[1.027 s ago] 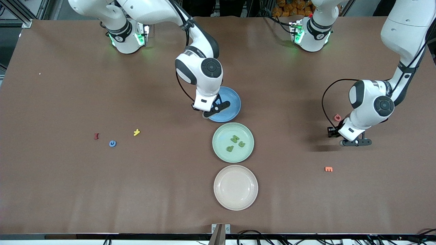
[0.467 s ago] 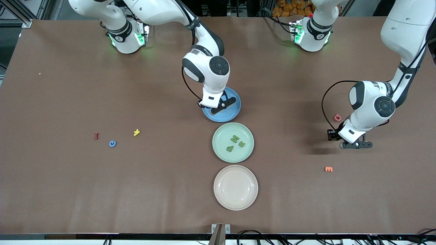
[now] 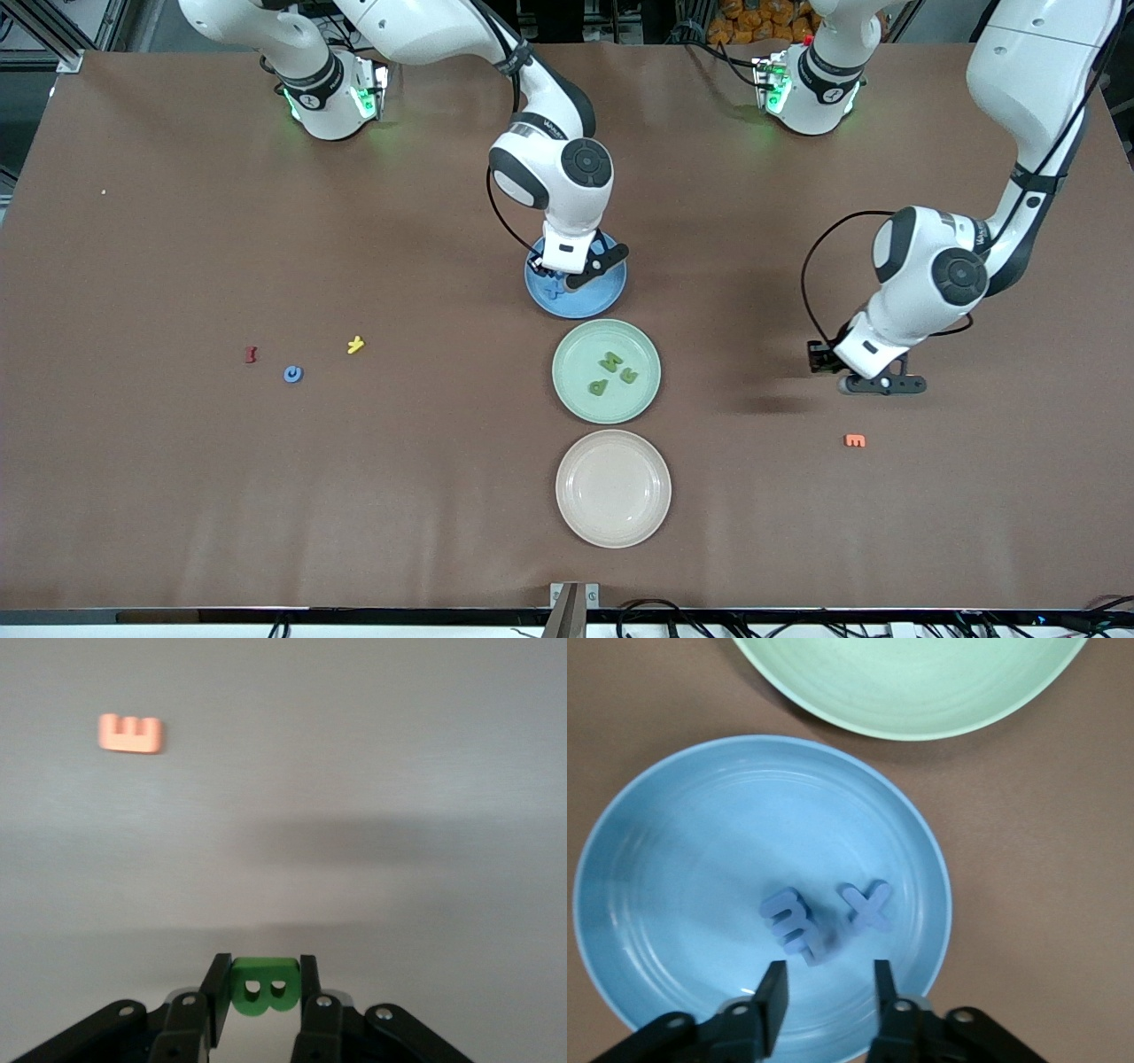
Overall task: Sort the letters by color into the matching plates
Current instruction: 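Release the B on the green plate while the right gripper withdraws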
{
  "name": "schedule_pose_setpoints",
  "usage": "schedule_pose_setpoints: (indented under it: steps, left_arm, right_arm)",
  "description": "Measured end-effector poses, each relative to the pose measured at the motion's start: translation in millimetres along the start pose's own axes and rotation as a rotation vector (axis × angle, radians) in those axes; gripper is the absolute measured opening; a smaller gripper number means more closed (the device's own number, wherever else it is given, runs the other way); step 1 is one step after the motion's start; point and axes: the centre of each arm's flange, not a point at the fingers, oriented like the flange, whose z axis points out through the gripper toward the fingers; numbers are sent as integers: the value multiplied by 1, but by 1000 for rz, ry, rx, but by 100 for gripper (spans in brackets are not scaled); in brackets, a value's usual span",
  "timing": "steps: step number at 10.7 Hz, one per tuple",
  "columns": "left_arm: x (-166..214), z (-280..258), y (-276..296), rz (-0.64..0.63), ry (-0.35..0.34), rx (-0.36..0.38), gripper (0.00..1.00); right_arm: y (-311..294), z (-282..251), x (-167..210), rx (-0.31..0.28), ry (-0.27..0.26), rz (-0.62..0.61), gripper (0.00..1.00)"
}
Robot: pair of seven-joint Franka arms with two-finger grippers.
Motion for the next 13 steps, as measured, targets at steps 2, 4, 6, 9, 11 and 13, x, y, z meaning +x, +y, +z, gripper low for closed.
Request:
schedule_pose_setpoints:
  steps: [2,4,6,9,11,13]
  left_arm:
    - [6,-22,65,-20,-32,15,34]
    - [-2,-31,127,-65,-27,12,34]
    - [-17,-24,184,-143,-35,1,34]
    - [-32,-3,265,-255,-51,-29,34]
    - [-29,11,291,-298,-44,-29,34]
    - [-31,29,317,-332,-30,-13,34]
  right_arm:
    - [-3,-5,2,24,3,11,71]
    - [-1,-11,6,32,14,13,98]
    - [20,-19,12,29,11,10,100]
    - [123,-44,24,33,-14,57,100]
    - [202,-55,24,43,-14,106,100]
    - [277,-53,19,53,-13,136,100]
